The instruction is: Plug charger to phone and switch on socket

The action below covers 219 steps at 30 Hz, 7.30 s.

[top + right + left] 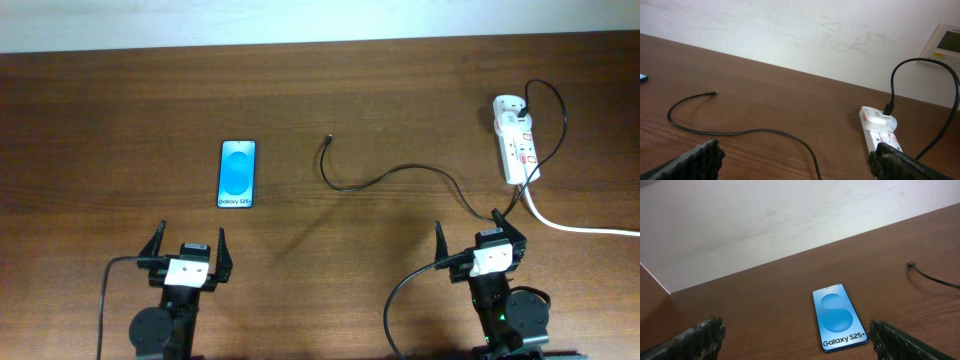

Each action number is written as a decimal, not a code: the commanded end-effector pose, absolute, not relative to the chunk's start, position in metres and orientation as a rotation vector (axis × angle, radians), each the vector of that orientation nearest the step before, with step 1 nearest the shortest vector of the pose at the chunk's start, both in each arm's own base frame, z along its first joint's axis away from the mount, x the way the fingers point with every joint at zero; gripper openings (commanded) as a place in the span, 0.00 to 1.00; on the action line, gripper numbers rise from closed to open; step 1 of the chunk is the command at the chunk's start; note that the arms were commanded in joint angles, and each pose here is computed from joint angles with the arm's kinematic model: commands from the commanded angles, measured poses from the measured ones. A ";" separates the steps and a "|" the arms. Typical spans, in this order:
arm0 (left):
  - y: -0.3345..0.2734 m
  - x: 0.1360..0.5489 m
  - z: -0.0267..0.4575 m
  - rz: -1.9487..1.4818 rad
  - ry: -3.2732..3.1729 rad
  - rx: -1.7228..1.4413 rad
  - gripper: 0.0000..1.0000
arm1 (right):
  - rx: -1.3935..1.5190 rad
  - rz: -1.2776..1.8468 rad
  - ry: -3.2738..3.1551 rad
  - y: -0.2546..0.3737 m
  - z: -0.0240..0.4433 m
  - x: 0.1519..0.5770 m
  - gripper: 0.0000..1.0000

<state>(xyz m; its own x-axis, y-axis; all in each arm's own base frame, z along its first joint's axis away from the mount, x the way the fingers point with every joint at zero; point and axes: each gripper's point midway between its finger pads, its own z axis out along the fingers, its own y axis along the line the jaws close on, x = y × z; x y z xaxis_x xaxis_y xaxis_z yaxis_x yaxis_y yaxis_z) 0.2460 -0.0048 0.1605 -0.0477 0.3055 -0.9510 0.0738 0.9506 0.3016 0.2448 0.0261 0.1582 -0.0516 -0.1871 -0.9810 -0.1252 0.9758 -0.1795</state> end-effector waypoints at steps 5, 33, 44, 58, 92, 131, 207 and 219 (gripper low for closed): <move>-0.005 0.246 0.159 0.199 1.613 0.303 0.99 | -0.240 -0.041 1.629 0.027 0.156 0.245 0.98; -0.005 0.246 0.159 0.199 1.613 0.303 0.99 | -0.240 -0.041 1.629 0.027 0.156 0.245 0.98; -0.005 0.246 0.159 0.199 1.613 0.303 0.99 | -0.240 -0.041 1.629 0.027 0.156 0.245 0.98; 0.001 0.246 0.158 0.226 1.624 0.278 0.99 | -0.240 -0.041 1.629 0.027 0.156 0.245 0.98; -0.039 0.432 0.222 -0.047 2.425 0.307 0.99 | -0.240 -0.041 1.629 0.027 0.156 0.245 0.98; -0.051 0.432 0.009 0.210 3.081 0.006 0.99 | -0.240 -0.041 1.629 0.027 0.156 0.245 0.98; -0.057 0.449 0.051 -0.105 3.126 -0.026 0.59 | -0.240 -0.041 1.629 0.027 0.156 0.245 0.98; -0.091 0.456 0.086 -0.414 3.084 -0.149 0.47 | -0.240 -0.041 1.629 0.027 0.156 0.245 0.98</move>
<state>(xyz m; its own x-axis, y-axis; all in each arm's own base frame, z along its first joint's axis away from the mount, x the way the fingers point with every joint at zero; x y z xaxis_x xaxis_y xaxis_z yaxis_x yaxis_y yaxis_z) 0.4511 -0.0807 0.0752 -0.9987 -0.0501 -0.0076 -0.0476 0.9796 -0.1951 0.2448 0.0261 0.1582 -0.0516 -0.1871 -0.9810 -0.1252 0.9758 -0.1795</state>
